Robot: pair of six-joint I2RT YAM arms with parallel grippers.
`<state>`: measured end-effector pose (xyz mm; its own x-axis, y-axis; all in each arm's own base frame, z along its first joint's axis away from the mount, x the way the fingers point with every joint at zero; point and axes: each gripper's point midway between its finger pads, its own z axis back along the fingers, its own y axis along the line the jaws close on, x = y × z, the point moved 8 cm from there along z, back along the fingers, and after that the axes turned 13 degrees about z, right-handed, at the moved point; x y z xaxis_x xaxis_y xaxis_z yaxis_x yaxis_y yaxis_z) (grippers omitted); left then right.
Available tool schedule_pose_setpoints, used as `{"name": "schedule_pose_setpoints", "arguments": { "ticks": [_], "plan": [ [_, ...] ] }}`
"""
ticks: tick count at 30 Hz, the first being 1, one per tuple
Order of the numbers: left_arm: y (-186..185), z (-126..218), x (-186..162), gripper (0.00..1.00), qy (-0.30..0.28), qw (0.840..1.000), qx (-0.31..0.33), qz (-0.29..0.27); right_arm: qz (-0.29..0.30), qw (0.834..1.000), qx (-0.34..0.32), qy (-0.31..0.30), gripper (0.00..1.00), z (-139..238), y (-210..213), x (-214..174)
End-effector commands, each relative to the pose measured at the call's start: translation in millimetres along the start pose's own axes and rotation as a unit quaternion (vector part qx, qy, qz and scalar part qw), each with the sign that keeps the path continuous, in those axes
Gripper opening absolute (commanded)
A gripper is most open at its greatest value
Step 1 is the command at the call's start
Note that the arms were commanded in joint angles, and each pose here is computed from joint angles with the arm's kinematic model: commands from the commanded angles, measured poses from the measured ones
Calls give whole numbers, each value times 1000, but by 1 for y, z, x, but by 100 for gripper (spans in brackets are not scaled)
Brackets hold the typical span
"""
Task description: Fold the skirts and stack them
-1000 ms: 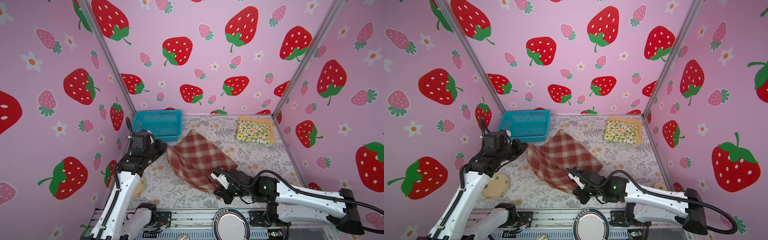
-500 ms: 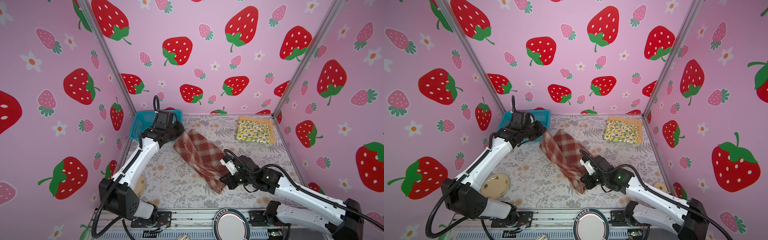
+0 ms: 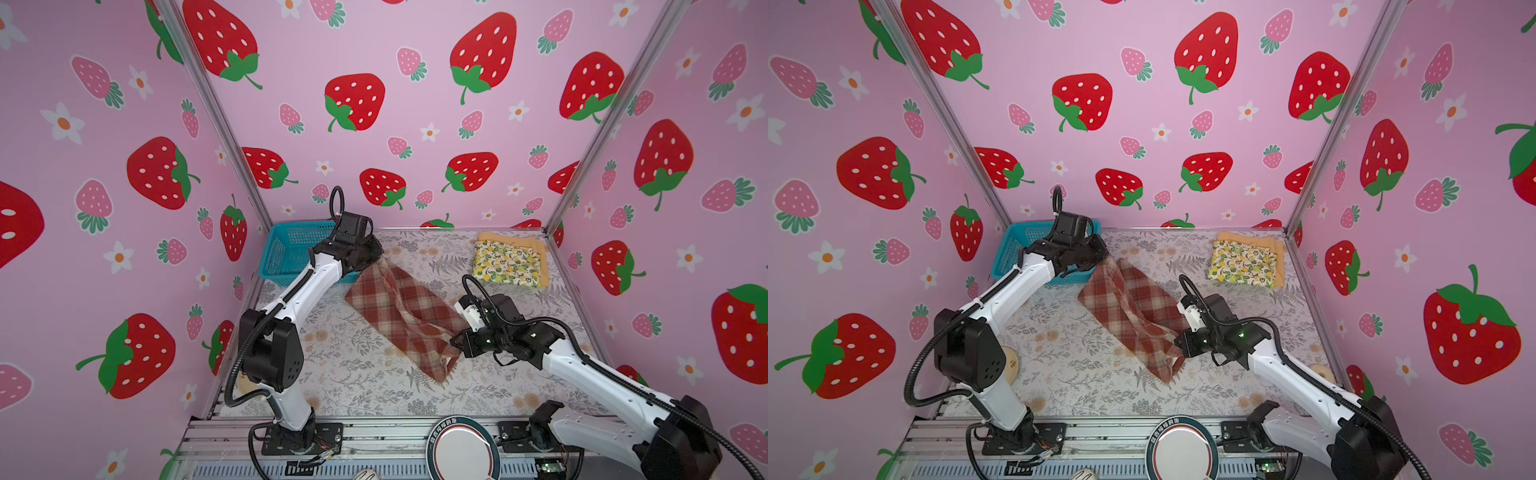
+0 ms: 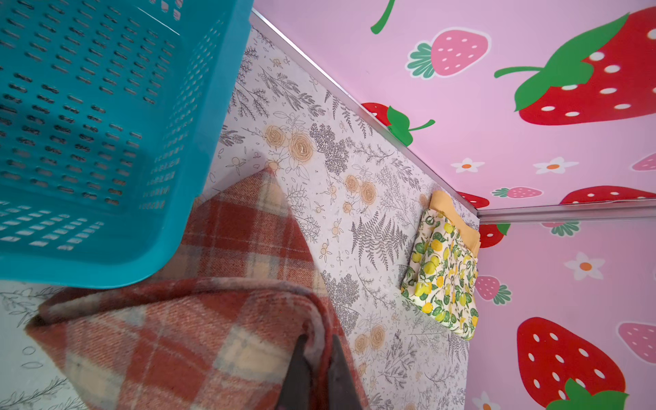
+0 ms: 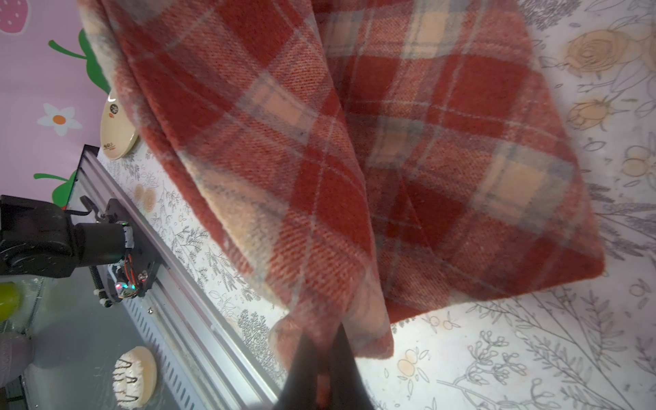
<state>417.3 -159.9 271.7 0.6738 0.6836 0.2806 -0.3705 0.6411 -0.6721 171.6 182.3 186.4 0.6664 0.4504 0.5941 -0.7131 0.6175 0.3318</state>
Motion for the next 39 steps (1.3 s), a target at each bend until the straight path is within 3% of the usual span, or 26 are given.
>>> {"name": "schedule_pose_setpoints", "arguments": {
  "ticks": [1, 13, 26, 30, 35, 39],
  "plan": [
    [-20, -10, 7, 0, -15, 1000, -18, -9, 4, 1000, 9, 5, 5, -8, -13, -4],
    [-7, -84, 5, 4, 1, 999, 51, 5, -31, 999, -18, 10, 9, -30, -68, 1],
    [3, -102, 21, 13, -53, 992, 117, 4, -59, 996, -47, 43, 10, -49, -110, -1],
    [0, -113, 21, 24, -39, 992, 116, -2, -59, 996, -57, 23, 24, -46, -110, 6],
    [0, -118, 15, 40, -26, 993, 119, -5, -57, 996, -68, -3, 28, -40, -113, 26],
    [-2, -110, 10, 46, -24, 994, 107, -2, -57, 993, -107, 0, 31, -40, -125, 39]
  ]
}}
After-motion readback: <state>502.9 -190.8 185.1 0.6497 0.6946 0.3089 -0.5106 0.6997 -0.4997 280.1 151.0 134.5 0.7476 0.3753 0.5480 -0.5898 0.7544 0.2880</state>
